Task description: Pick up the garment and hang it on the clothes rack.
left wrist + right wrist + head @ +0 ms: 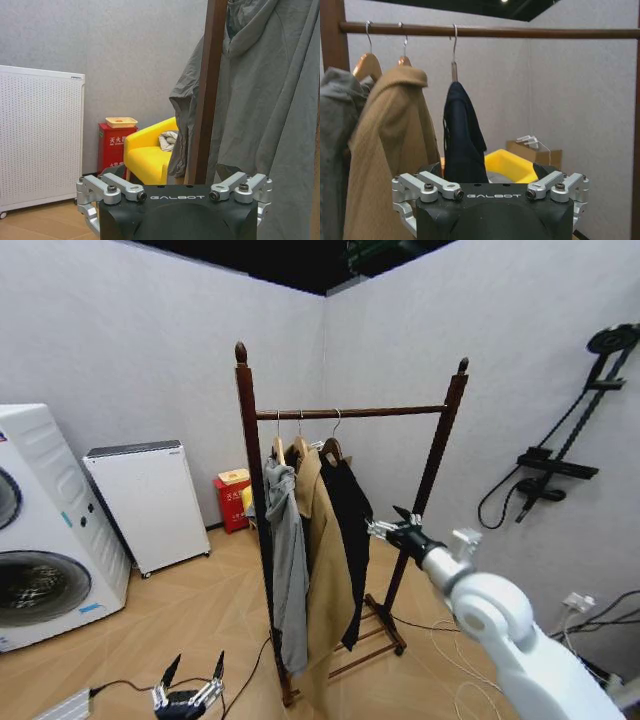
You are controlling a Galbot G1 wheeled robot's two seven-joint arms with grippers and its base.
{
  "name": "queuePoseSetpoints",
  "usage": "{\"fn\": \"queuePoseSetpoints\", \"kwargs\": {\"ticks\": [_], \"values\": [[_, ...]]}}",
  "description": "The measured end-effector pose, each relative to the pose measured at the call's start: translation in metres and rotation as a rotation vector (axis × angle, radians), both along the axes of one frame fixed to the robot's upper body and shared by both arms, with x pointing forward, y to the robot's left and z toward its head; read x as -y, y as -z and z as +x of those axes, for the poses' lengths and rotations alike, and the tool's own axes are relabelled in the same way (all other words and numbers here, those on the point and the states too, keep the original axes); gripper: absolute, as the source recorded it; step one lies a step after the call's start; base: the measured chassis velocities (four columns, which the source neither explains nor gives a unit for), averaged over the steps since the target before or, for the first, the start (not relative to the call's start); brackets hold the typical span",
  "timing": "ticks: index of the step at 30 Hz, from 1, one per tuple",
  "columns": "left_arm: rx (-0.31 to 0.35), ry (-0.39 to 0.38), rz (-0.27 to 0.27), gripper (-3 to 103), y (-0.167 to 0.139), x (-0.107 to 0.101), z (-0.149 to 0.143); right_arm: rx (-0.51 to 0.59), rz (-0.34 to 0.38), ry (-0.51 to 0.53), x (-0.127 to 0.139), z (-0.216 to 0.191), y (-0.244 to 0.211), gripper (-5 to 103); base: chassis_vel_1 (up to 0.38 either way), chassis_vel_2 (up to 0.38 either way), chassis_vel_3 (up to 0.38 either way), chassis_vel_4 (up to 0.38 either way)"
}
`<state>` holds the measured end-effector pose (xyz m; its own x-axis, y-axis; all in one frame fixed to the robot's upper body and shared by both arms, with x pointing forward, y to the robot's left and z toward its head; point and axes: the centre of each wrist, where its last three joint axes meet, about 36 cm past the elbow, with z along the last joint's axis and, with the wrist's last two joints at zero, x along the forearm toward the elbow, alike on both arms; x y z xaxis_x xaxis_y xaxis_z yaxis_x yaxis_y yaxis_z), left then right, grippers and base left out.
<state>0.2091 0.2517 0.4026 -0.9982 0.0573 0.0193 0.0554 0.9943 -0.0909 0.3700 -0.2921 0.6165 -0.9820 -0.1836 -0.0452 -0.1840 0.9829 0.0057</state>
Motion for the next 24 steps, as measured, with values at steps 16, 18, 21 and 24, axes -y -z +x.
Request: {"fn": "queuePoseSetpoints", "kwargs": {"ticks": [16, 18, 21, 24], "values": [[0.0, 0.0, 0.0, 100, 0.0, 0.0, 0.0, -0.056, -0.015, 0.18, 0.025, -0.062, 0.071, 100, 0.0, 0.0, 0.0, 0.0], [0.0, 0.0, 0.0, 100, 0.0, 0.0, 0.0, -0.055, -0.009, 0.193, 0.025, -0.065, 0.072, 100, 0.0, 0.0, 0.0, 0.0], [0.0, 0.0, 0.0, 100, 0.0, 0.0, 0.0, -0.043, -0.007, 0.208, 0.025, -0.066, 0.074, 100, 0.0, 0.0, 0.0, 0.0], [0.0, 0.0, 0.0, 100, 0.0, 0.0, 0.0, -0.038, 0.002, 0.215, 0.024, -0.069, 0.074, 100, 0.0, 0.0, 0.0, 0.0]]}}
